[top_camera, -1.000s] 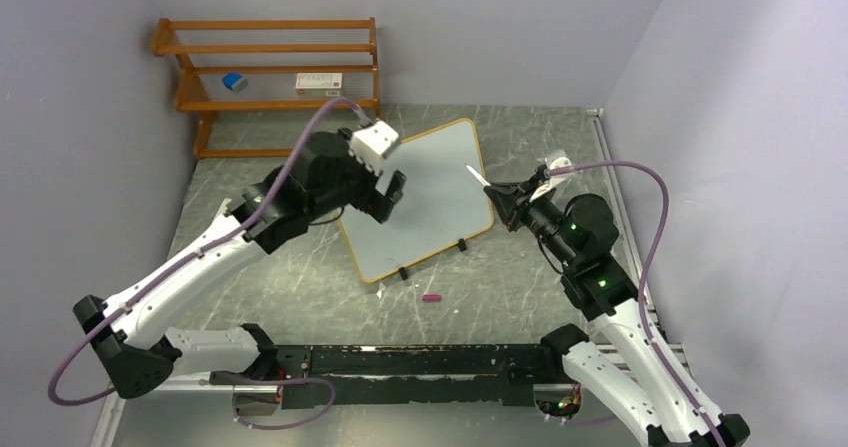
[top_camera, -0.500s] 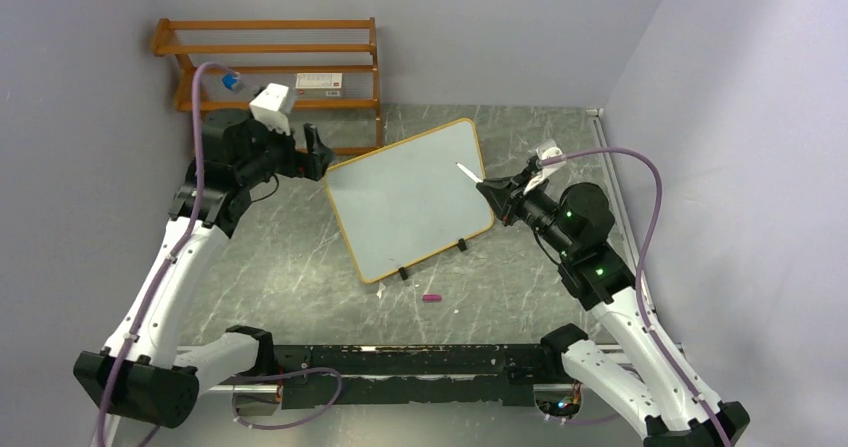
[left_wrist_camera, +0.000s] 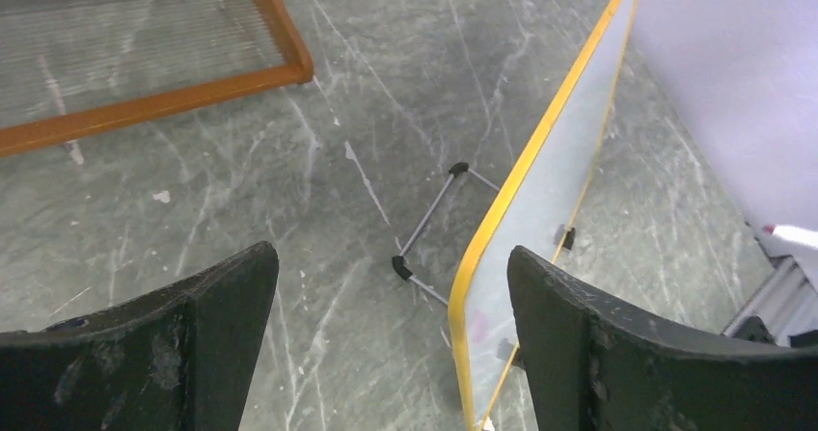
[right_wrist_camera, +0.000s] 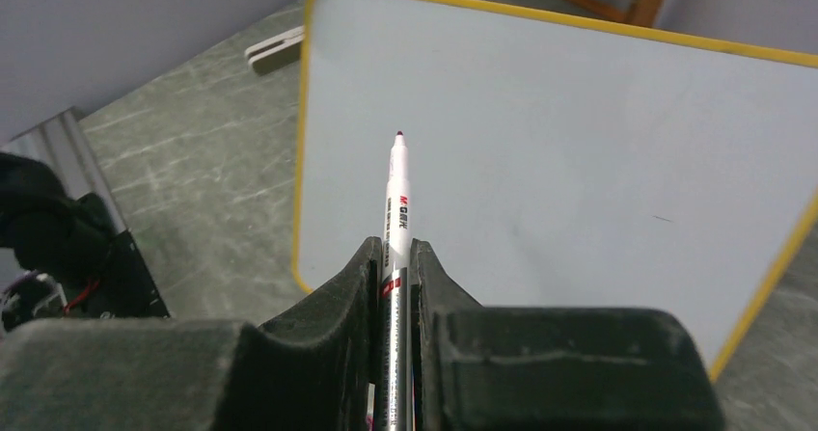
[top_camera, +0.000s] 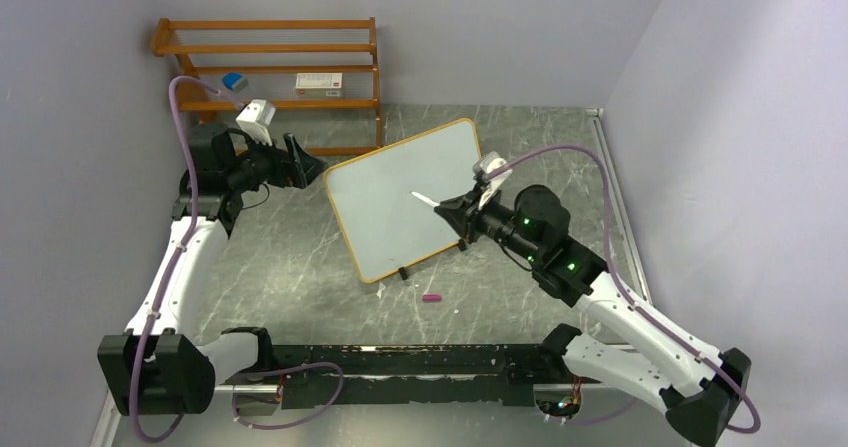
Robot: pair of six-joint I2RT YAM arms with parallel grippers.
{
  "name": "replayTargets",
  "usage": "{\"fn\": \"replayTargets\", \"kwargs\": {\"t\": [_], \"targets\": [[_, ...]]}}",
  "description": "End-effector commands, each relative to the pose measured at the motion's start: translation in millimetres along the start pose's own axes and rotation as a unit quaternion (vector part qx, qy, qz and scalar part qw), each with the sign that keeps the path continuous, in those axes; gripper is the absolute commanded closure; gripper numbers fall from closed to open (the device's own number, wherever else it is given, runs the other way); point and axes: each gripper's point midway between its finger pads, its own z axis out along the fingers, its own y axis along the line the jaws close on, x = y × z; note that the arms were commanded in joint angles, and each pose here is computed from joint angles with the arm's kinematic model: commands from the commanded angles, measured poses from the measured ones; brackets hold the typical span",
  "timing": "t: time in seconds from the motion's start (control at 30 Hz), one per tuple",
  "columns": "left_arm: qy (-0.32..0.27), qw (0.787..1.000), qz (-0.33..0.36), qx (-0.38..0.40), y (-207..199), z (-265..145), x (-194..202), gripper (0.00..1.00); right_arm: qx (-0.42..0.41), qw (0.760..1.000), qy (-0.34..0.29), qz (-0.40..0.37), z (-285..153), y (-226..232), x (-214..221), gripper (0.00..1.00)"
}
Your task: Write a sentence on the whiteboard
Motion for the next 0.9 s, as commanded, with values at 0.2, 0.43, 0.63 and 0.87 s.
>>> {"fn": "replayTargets", "kwargs": {"t": [0.2,0.43,0.63,0.87], "targets": [[-0.015,0.981,-0.010,0.195,-38.7,8.0,-7.1,0.17,-0.021,0.999,-0.033,-0.036,20.4,41.0,-24.5,1.00],[0.004,0.973,-0.011,0.230,-41.0,18.5,8.5,0.29,0.015,0.998,-0.021,-0.049,36.5,49.3,-31.2,1.00],[0.020,0.968,-0.008,0.251,-44.6,23.6,23.0,0.40,0.047,0.997,0.022,-0.064,45.0,58.6,-26.7,1.00],[0.026,0.964,-0.011,0.264,-44.9,24.9,31.2,0.64,0.059,0.993,0.061,-0.085,64.0,75.8,-18.1,1.00]]}}
